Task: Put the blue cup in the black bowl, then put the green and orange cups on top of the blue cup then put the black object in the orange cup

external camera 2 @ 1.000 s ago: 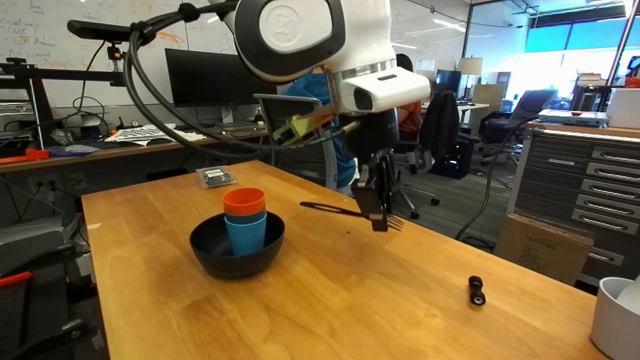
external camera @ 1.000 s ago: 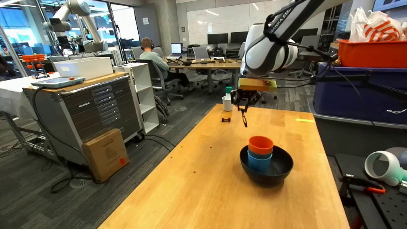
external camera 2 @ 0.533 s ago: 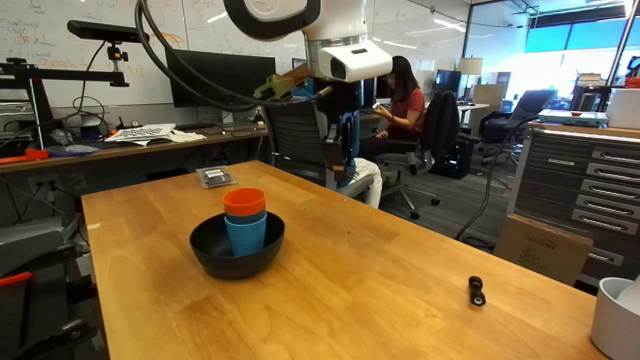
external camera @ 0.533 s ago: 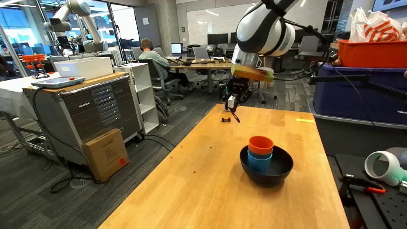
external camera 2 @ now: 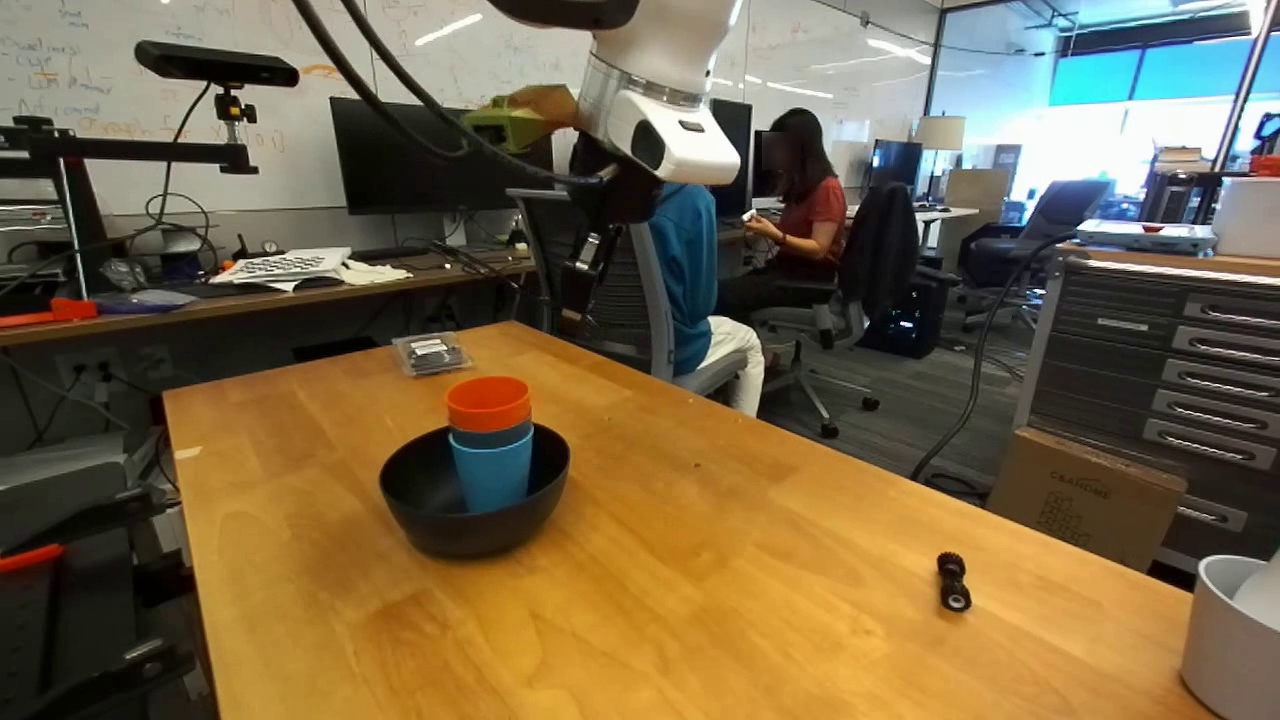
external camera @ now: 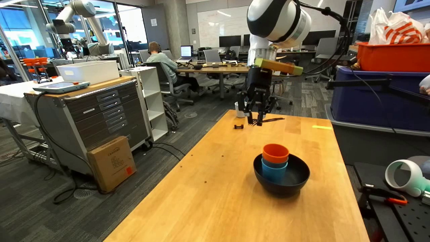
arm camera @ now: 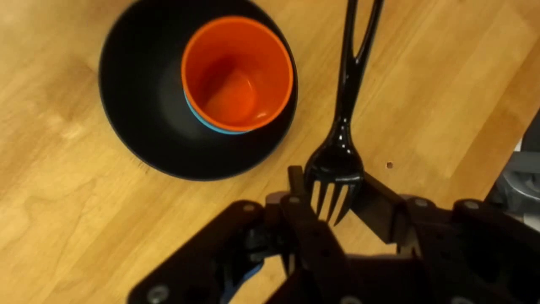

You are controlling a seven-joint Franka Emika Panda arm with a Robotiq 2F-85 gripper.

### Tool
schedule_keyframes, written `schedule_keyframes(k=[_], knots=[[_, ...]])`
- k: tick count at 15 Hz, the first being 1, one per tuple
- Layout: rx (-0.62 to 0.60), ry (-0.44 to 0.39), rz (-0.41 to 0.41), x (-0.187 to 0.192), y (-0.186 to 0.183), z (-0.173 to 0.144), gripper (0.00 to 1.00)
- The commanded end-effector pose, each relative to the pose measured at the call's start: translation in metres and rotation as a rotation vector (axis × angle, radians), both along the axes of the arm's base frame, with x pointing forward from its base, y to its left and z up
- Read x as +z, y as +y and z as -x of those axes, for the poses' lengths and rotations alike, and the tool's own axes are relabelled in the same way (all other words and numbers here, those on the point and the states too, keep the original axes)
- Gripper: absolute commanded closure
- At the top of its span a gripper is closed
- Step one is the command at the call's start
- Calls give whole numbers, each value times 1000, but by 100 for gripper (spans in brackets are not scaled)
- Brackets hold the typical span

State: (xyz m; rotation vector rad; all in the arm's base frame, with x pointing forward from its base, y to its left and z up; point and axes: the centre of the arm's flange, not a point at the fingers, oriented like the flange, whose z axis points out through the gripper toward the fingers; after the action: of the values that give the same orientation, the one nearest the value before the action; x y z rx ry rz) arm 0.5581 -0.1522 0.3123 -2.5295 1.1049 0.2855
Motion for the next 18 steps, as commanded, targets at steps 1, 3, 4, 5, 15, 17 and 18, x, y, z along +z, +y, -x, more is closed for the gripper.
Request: schedule_keyframes(k=[1,3,4,5,15,17,18], knots=[[87,98,-151,0,-8,-3,89],[129,171,-229,-8,-9,1,89],[145,208,-266,-13,-10,3,89],[153,251,-300,-21,-12,3,89],[132,444,-397,-102,-29,-6,89],[138,455,-402,-109,-28,-9,89],[141,456,-404,-111,-28,-9,86]])
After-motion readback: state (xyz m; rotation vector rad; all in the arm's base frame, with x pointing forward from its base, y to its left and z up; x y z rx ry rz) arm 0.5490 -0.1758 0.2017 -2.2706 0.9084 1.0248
